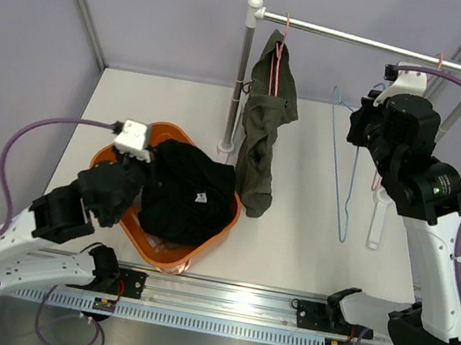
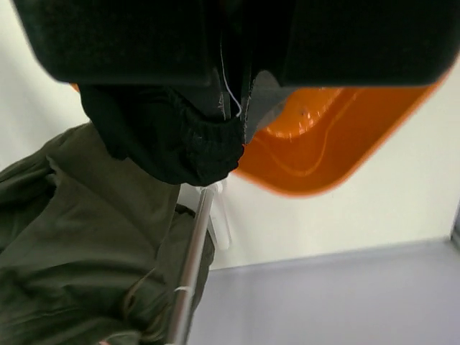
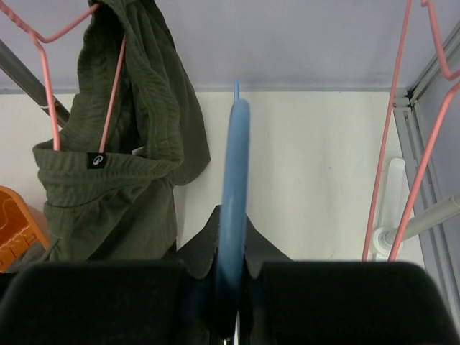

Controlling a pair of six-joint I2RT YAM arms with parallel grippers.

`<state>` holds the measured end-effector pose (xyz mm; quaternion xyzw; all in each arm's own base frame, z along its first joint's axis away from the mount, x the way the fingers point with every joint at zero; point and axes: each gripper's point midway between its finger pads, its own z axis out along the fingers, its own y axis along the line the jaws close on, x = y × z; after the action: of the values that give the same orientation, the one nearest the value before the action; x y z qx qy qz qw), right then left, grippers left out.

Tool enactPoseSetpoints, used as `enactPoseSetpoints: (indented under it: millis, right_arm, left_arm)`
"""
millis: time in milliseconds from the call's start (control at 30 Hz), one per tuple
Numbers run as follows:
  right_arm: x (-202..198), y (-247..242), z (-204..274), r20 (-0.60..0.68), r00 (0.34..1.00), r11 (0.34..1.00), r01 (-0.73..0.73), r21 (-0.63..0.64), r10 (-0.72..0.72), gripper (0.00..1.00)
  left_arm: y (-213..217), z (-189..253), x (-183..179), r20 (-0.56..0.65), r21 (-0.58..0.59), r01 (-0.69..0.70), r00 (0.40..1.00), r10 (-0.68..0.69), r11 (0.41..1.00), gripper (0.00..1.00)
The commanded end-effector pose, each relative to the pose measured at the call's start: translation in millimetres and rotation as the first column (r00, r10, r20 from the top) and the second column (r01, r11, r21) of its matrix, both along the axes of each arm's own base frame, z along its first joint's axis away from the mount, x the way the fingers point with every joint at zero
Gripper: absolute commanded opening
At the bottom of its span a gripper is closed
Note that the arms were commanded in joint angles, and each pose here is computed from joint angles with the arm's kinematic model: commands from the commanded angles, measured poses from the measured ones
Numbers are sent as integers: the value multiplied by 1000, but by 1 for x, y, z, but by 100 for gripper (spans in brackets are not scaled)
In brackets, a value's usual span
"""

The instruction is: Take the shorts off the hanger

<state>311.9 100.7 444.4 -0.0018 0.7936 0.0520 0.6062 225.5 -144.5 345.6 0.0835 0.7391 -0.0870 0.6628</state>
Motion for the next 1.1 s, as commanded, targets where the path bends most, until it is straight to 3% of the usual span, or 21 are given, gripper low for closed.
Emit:
enactPoseSetpoints:
  millis: [0, 100, 167, 300, 433, 500, 667, 833, 1067]
  right_arm:
    - [4, -2, 0, 3, 999, 998, -48, 32, 47, 0]
    - [10, 4, -2, -2, 994, 991, -112, 69, 112, 0]
    - [19, -3, -1, -1, 994, 990, -113, 81, 113, 0]
    - [27, 1, 9, 31, 978, 975, -207, 85, 205, 0]
    - [37, 1, 20, 62, 964, 962, -262, 82, 257, 0]
    - [44, 2, 27, 81, 953, 951, -298, 78, 292, 0]
    - [62, -2, 36, 97, 945, 944, -322, 79, 314, 0]
    - [74, -6, 45, 119, 932, 935, -351, 49, 344, 0]
    - [100, -19, 40, 97, 948, 952, -306, 19, 303, 0]
  left_arm:
    - [34, -47, -15, -114, -141, -141, 986, 125, 980, 0]
    - [35, -73, -23, -154, -186, -124, 983, 96, 975, 0]
    - [33, -95, -25, -189, -173, -127, 977, 94, 977, 6]
    - [15, -89, -30, -197, -166, -15, 980, -18, 986, 12]
    - [0, -79, -33, -213, -46, 103, 971, -110, 994, 15]
    - [-3, -78, -33, -234, 45, 142, 964, -128, 989, 24]
    - [12, -87, -25, -233, 191, 92, 971, -46, 977, 43]
    - [19, -94, -27, -211, 182, 85, 976, -46, 980, 62]
    - [24, -95, -26, -197, 187, 71, 980, -33, 980, 66]
